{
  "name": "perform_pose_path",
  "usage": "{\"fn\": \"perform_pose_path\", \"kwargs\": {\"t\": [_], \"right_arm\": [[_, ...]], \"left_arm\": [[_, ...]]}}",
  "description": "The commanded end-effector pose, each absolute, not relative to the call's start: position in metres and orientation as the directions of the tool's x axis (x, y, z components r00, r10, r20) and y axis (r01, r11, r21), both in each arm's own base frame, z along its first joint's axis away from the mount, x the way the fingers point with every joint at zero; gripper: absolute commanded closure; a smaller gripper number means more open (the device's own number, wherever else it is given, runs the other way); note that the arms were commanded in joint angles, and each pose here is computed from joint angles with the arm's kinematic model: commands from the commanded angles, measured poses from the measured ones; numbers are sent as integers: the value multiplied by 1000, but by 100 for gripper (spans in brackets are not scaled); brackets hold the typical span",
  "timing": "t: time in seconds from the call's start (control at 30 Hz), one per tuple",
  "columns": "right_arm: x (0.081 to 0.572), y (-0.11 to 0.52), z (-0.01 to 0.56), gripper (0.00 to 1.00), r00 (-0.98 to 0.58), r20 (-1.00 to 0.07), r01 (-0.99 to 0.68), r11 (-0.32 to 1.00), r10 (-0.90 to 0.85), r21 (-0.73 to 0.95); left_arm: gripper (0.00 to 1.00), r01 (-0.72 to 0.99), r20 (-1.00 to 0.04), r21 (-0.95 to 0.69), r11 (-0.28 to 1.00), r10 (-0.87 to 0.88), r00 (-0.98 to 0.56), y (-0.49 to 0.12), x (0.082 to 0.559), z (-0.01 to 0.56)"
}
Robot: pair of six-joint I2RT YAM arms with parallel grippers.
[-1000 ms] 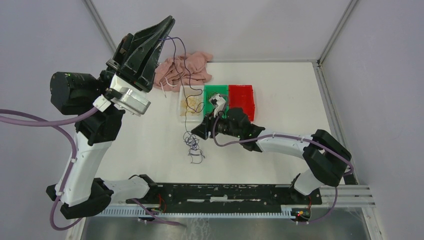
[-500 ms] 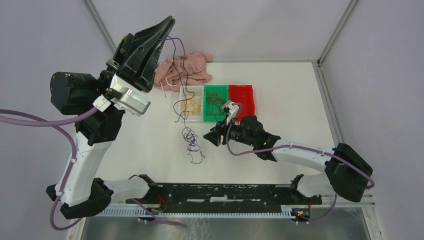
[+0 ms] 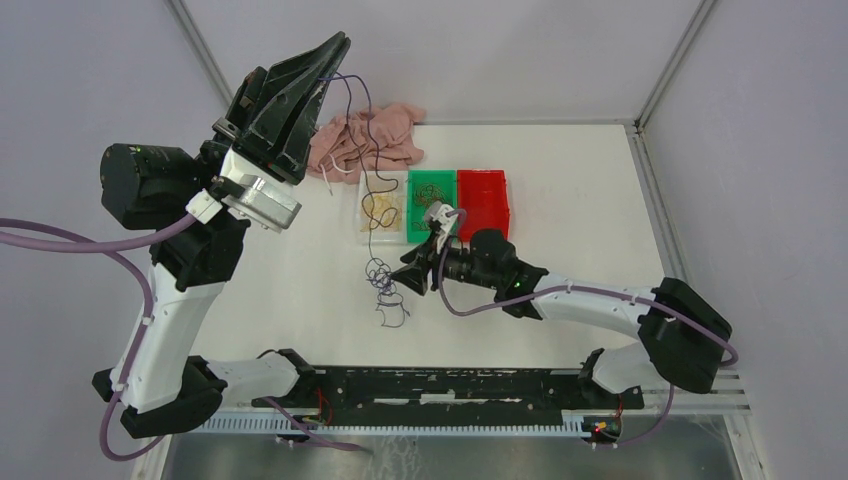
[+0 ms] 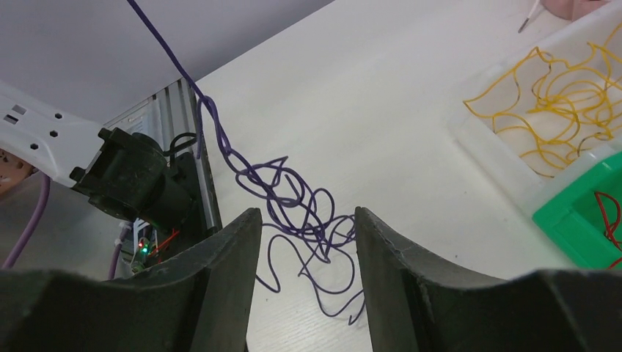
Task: Untangle the cables
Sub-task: Untie the cable.
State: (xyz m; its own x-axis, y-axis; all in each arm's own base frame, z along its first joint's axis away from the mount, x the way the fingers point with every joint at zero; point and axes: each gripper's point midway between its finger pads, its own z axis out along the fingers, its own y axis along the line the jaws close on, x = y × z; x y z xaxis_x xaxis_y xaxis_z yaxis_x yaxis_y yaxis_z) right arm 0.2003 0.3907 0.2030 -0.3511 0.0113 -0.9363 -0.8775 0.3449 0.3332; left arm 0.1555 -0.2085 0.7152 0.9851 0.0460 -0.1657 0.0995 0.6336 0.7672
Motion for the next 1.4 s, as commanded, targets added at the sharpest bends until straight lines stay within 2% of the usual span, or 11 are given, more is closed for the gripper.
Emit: {"fn": "perform_pose_path", "kwargs": {"t": [0.0, 0.2, 0.53, 0.8, 0.93, 1.17, 1.37], "right_arm": [[207, 409, 241, 44, -250, -965, -919, 293, 79, 262], [227, 418, 238, 50, -221, -973, -902, 365, 69, 230], [233, 440, 236, 59, -190, -979, -904, 374, 80, 206], [236, 448, 242, 82, -172, -981, -900, 391, 89, 193], [235, 448, 243, 99, -182, -980, -899, 390, 81, 200], [239, 425, 217, 100, -229, -972, -845, 485, 53, 226], [237, 381, 168, 100, -303, -953, -757, 603, 17, 251]], "left_arm": [[97, 115, -164, 752, 650, 14, 986, -202, 145, 724], [97, 121, -167, 750, 650, 9, 986, -203, 144, 724], [97, 119, -165, 747, 654, 10, 986, -201, 143, 726], [97, 117, -169, 746, 655, 18, 985, -198, 142, 728], [97, 116, -172, 746, 656, 21, 985, -197, 142, 728], [97, 76, -135, 745, 663, 38, 990, -192, 136, 735], [97, 11, -80, 735, 678, 71, 994, -185, 131, 748]]}}
